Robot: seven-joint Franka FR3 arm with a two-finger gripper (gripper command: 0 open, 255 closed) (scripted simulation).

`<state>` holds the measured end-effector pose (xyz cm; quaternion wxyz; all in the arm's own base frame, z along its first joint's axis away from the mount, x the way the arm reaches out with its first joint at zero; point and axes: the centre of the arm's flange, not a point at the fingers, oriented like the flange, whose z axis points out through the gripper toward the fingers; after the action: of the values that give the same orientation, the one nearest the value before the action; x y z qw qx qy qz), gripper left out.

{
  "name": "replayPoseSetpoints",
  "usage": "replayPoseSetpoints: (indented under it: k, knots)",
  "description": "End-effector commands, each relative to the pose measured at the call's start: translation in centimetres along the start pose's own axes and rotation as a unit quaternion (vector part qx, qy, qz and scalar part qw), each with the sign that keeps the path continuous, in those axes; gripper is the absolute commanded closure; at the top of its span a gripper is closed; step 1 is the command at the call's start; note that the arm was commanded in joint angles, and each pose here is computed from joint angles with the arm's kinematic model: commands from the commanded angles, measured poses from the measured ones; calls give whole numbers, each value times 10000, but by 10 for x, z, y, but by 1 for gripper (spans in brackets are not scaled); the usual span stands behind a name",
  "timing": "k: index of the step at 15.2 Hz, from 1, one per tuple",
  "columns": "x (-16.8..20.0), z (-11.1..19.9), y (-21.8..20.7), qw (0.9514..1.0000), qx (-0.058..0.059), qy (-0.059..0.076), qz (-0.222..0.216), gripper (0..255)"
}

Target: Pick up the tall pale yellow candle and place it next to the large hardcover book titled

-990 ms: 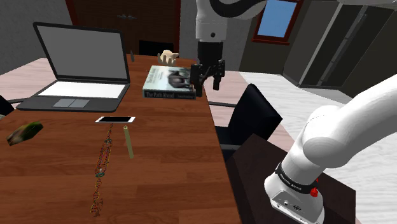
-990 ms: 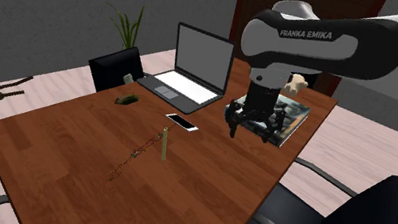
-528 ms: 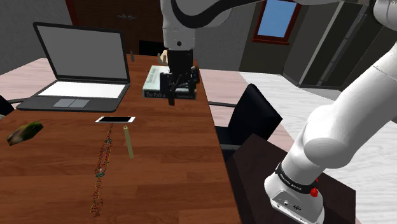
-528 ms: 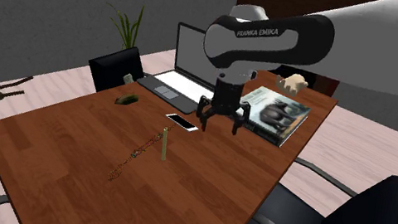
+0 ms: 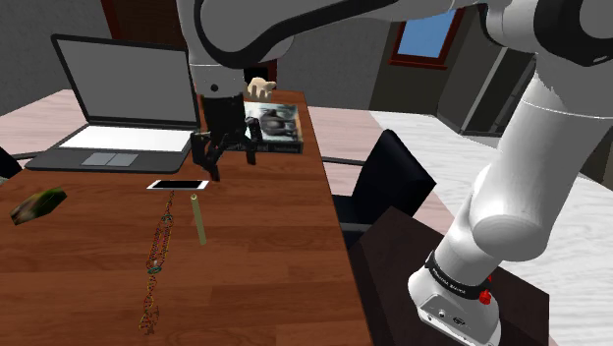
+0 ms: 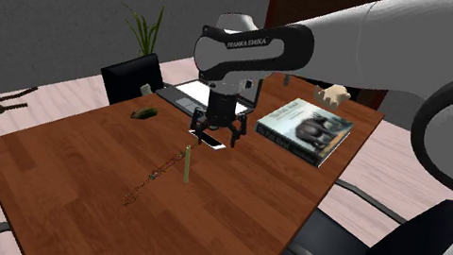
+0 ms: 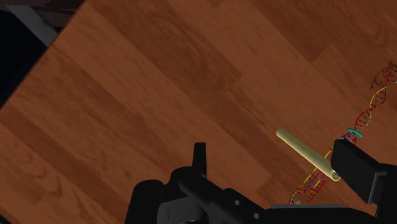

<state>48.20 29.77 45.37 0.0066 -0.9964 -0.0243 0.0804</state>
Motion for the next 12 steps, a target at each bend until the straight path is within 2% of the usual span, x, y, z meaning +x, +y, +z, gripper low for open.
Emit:
replayPoseSetpoints:
  k: [1, 6, 12]
  knots:
    - [12, 7, -24, 10000, -21, -4, -31, 0]
    - [48, 24, -79, 9999, -81, -16, -118, 0]
    - [49, 51, -80, 9999, -84, -16, -122, 0]
